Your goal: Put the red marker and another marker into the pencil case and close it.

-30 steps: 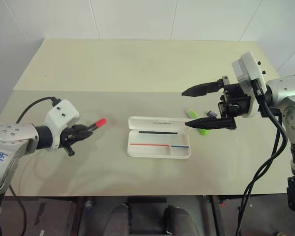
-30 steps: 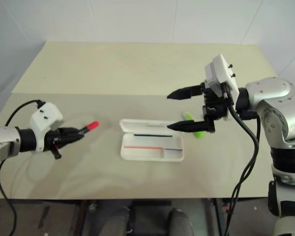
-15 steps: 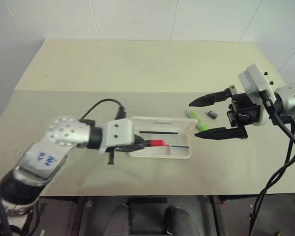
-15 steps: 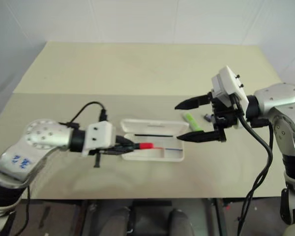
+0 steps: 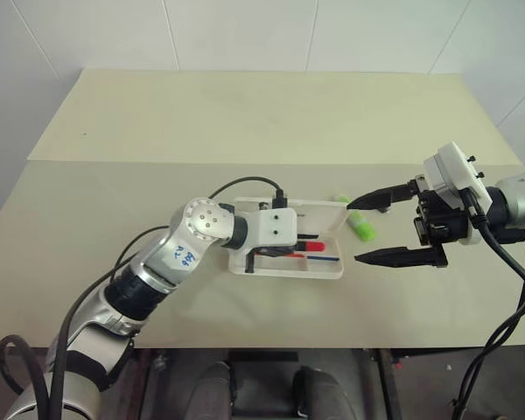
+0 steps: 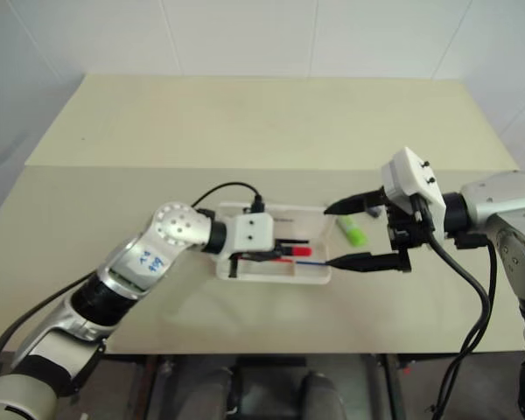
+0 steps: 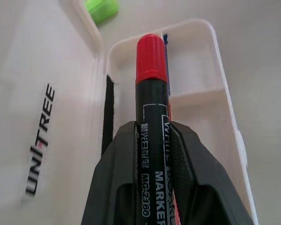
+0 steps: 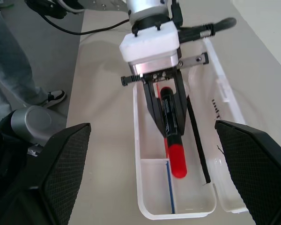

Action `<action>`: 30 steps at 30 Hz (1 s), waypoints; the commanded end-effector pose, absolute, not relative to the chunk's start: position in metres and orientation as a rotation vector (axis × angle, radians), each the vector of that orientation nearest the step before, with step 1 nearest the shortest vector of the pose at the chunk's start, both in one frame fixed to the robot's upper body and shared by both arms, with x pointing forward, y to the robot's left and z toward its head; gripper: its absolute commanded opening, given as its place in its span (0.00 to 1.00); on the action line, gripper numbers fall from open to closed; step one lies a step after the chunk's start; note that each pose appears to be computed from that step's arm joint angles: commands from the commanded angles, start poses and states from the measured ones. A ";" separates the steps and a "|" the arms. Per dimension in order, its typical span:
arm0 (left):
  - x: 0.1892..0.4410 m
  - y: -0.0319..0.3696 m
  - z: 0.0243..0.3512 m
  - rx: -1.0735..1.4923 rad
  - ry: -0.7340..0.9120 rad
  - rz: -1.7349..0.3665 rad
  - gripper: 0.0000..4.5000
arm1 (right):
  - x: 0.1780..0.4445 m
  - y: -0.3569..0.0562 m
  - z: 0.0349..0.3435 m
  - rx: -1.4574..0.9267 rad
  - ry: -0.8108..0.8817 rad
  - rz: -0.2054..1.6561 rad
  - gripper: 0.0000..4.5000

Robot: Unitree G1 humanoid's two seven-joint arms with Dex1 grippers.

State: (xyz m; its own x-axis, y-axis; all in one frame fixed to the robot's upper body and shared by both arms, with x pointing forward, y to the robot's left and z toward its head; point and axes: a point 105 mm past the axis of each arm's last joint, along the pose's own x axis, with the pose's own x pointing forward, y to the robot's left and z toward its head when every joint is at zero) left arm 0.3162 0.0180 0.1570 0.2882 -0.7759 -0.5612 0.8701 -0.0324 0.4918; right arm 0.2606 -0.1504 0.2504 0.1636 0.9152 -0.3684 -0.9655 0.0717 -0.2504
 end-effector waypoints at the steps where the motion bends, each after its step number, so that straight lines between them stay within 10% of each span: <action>1: 0.318 0.008 0.164 0.914 0.107 -1.310 0.13 | 0.255 -0.150 0.262 -0.527 0.074 1.405 1.00; 9: 0.325 0.003 0.161 0.960 0.107 -1.249 0.13 | 0.255 -0.148 0.261 -0.519 0.062 1.405 1.00; 18: 0.321 0.002 0.160 0.982 0.094 -1.258 0.85 | 0.255 -0.147 0.261 -0.517 0.057 1.408 1.00; 30: 0.290 0.002 0.176 0.714 0.178 -1.366 0.85 | 0.261 -0.154 0.255 -0.489 0.090 1.388 1.00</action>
